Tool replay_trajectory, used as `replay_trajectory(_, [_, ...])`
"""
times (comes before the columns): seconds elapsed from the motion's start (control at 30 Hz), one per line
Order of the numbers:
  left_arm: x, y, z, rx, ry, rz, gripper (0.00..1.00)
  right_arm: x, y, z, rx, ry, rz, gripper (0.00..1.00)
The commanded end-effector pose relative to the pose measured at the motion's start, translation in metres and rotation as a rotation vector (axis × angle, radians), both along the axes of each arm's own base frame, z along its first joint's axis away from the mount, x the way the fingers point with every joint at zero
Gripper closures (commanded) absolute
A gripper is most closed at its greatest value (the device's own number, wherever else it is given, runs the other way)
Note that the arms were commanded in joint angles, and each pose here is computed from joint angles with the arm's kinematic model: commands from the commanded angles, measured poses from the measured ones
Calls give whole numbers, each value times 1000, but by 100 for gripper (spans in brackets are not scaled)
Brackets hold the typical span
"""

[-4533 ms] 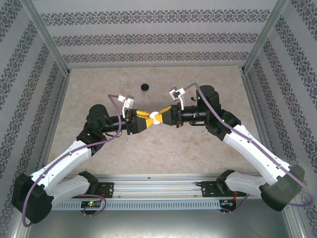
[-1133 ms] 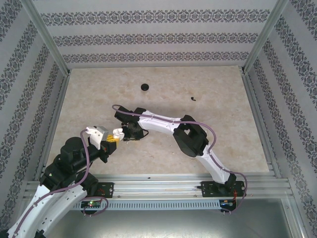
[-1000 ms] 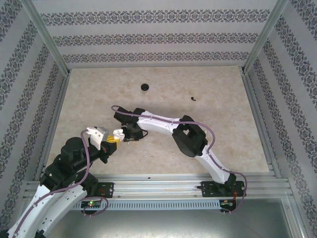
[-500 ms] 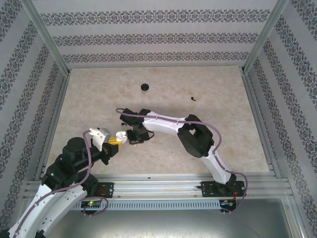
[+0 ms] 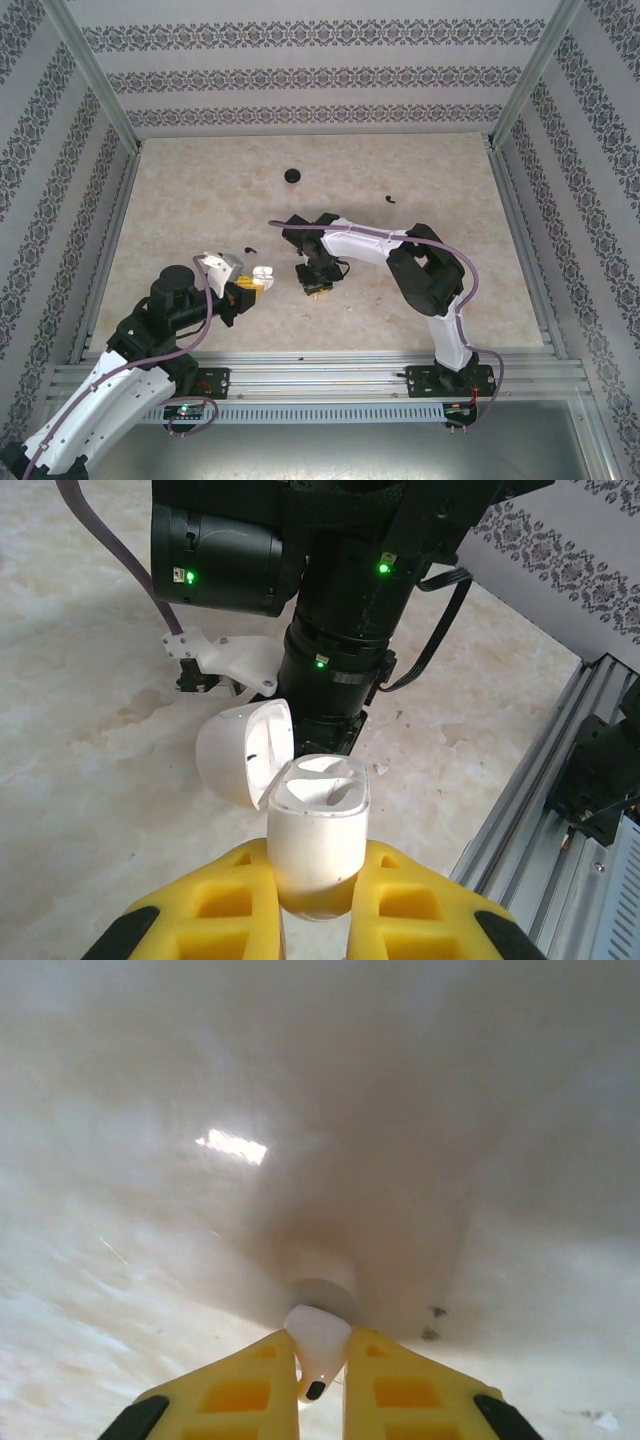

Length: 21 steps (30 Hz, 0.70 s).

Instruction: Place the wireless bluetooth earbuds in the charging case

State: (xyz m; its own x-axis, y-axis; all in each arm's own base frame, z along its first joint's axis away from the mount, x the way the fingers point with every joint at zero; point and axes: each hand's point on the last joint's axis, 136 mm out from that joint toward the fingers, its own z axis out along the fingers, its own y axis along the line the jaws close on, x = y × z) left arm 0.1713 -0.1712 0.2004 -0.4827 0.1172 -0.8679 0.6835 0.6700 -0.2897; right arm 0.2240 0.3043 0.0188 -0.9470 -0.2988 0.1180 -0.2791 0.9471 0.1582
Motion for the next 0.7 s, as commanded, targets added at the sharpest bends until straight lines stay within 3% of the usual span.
replay_trajectory(0.0, [2,-5,10,-25,-47,-20,100,-7,-12,1,-70,30,56,83])
replay_trajectory(0.23, [4,0,7,-4,-41,8,100,2,-3,8,-72,24,26,72])
replay_trajectory(0.67, [6,4,1,28,-34,30,100,2,-2,0,-95,45,2,67])
